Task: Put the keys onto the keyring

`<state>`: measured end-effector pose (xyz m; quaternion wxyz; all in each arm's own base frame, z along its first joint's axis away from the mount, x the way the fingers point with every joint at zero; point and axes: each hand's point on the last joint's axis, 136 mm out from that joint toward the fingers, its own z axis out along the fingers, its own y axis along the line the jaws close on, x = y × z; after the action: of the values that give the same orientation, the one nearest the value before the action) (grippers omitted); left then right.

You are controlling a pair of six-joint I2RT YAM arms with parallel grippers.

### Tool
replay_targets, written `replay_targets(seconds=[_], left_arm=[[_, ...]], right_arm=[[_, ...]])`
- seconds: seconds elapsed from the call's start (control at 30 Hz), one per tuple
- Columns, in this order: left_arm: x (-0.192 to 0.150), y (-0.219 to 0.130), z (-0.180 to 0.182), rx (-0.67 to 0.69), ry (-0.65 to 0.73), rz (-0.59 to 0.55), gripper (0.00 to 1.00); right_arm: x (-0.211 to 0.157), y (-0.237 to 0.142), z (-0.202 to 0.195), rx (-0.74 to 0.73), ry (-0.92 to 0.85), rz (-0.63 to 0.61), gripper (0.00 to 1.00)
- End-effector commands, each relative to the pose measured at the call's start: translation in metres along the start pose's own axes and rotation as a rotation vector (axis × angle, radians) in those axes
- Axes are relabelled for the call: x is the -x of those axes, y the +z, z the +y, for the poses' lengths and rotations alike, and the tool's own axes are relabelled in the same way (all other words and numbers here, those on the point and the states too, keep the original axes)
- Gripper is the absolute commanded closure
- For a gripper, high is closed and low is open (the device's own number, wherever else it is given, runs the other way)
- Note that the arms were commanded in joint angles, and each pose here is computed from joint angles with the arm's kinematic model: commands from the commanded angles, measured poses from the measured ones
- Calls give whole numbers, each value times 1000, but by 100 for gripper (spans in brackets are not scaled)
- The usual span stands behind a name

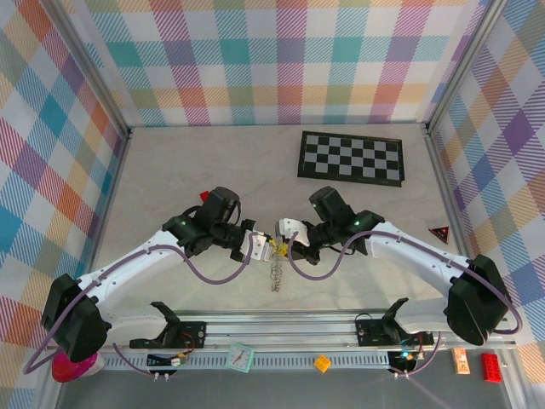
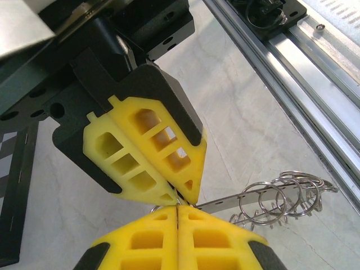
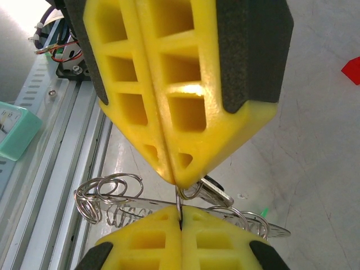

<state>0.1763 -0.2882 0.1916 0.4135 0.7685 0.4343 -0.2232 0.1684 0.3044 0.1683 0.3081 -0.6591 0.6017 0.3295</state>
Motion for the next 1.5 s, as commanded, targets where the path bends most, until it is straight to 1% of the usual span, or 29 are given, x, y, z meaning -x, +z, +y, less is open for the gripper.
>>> replay_targets(seconds=[0.0,0.5,0.53,0.63,0.77,0.8,0.87,0.9,1.03,1.17,1.27,1.33,1.47], left_arm=[[5,-2,-14,-46,16,-15,100],[-3,-4,-20,-34,-5,19,100],[-3,-4,-21,-35,-8,21,99],[-5,-4,-22,-36,-17,25,92],[-5,-6,-23,-29,-30,29,88],[-5,-6,-24,-28,-36,30,83],[-5,-8,-23,-17,-55,34,69],[-5,-9,-22,-6,-69,36,66],[2,-18,-8,72,-181,17,63],[7,-29,5,113,-374,-13,63],[9,-29,11,88,-542,-33,63],[10,-26,11,49,-622,-37,63],[9,-21,17,17,-722,-75,63]], right_arm=[[23,-6,-7,-37,-46,-70,100],[24,-9,-9,-62,-29,-82,100],[24,-9,-9,-62,-28,-83,100],[24,-9,-8,-63,-27,-81,100],[23,-9,-9,-70,-25,-82,100],[23,-10,-9,-73,-24,-82,100],[23,-10,-10,-78,-26,-82,100],[23,-10,-10,-79,-26,-81,100],[22,-9,-10,-78,-32,-81,100],[22,-7,-10,-74,-47,-85,100],[22,-7,-9,-67,-51,-85,100],[22,-6,-8,-62,-52,-88,100],[23,-7,-7,-55,-59,-89,100]])
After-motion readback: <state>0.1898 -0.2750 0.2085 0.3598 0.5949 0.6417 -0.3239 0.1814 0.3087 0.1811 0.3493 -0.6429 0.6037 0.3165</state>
